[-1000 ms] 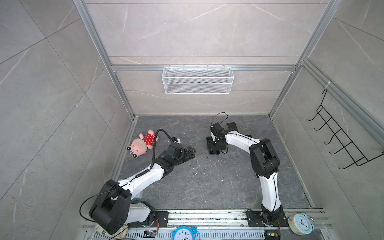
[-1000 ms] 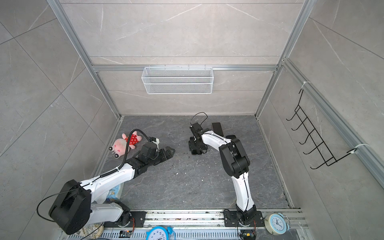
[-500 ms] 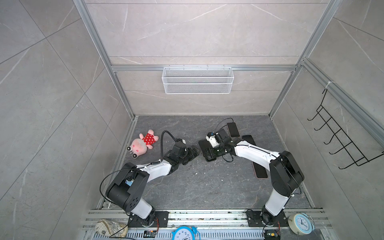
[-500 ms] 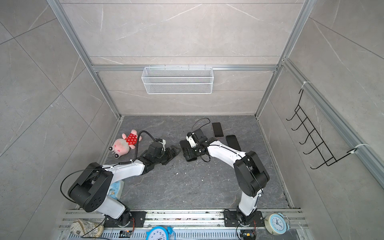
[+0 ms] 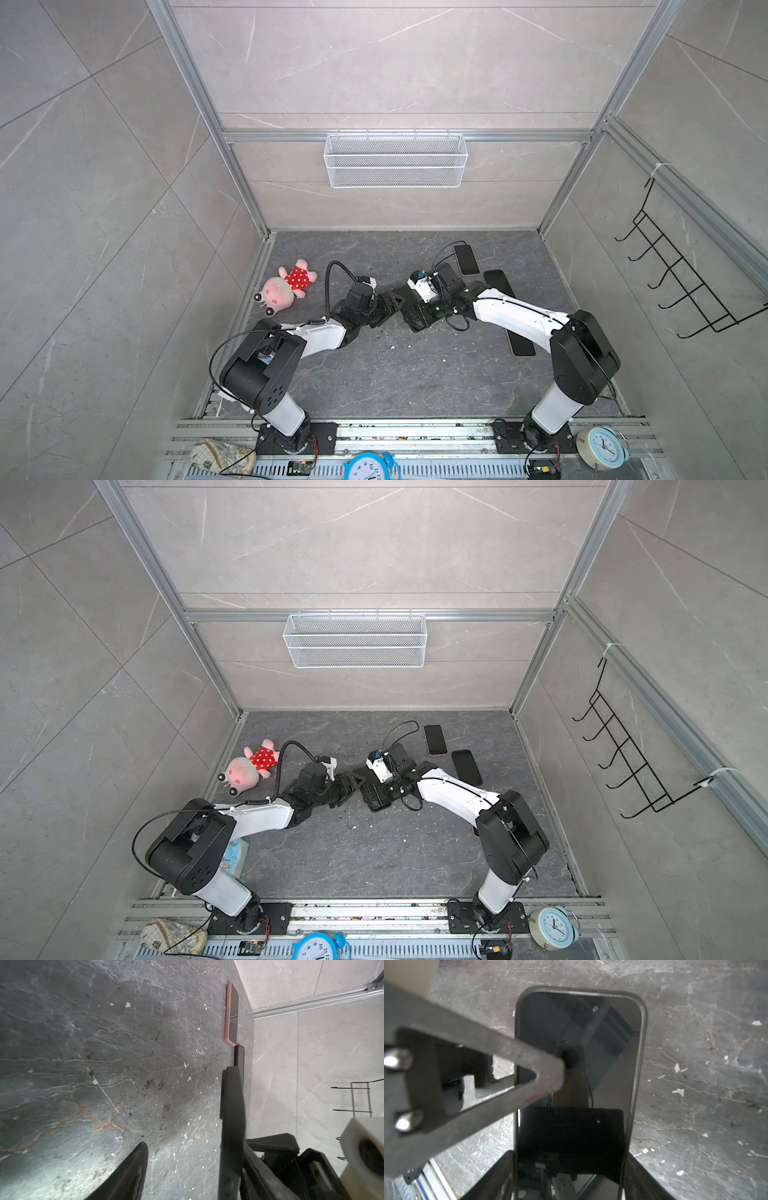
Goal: Take the phone out of the phone case
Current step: Pass the phone.
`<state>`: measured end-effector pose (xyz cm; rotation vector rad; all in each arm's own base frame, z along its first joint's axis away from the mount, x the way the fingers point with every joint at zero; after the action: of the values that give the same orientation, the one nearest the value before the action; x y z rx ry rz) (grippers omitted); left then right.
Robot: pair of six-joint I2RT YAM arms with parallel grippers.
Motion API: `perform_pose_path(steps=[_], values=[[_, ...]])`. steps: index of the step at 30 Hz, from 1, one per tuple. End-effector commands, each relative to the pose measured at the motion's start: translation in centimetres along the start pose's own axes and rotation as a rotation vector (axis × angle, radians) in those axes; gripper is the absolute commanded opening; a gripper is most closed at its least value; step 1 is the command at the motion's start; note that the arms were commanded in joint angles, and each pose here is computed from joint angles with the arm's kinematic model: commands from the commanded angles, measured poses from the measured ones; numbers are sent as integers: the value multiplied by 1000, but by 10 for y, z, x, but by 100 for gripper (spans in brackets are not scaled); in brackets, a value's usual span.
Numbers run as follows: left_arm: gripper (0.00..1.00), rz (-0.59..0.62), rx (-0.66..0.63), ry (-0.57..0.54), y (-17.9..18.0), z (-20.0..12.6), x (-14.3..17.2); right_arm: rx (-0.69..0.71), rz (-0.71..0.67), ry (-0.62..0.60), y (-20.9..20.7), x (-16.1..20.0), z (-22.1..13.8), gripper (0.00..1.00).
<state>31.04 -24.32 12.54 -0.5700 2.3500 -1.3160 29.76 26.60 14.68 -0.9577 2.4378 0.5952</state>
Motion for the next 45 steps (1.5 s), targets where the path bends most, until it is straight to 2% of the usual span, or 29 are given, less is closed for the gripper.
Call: perform_pose_path(steps=[1,5,9,17,19,22,23,25,29,34,38,45], values=[[59,11,65,-15,-14,0,-10,-31,-52,-56,11,-8,-15,23],[47,10,87,-9,-16,0,-9,-33,-56,-52,11,-6,-15,23],[28,10,101,2,-18,-1,-8,-30,-60,-53,12,-7,-14,22],[1,7,104,2,-15,-5,-5,-16,-45,-58,10,-8,-12,20],[0,7,106,-4,-16,-7,-5,-6,-38,-62,9,-8,-14,24],[0,5,117,-34,-19,-15,-7,-1,0,-103,11,-10,-23,44],[0,2,121,-56,-21,-19,-9,-5,25,-132,13,-10,-30,54],[0,-1,142,-120,-28,-30,-15,-2,85,-218,17,-13,-50,66],[0,-42,264,-278,-53,-58,-30,-4,269,-393,22,-12,-92,81],[0,-137,496,-440,-85,-95,-46,-113,469,-591,32,-2,-129,82],[0,-212,632,-493,-100,-114,-47,-258,543,-732,42,-1,-148,83],[0,-282,800,-521,-119,-131,-33,-484,599,-842,53,-9,-148,78]])
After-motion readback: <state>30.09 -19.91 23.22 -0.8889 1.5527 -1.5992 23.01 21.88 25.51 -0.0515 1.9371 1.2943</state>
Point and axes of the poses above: each gripper's point midway between its finger pads, its own z axis out along the fingers, its own y axis along the line the jaws close on, x = y × z, the point moved 5 cm from there along -z, back along the fingers, and after that the axes turned 9 degrees about -z, right-handed, at the moved point
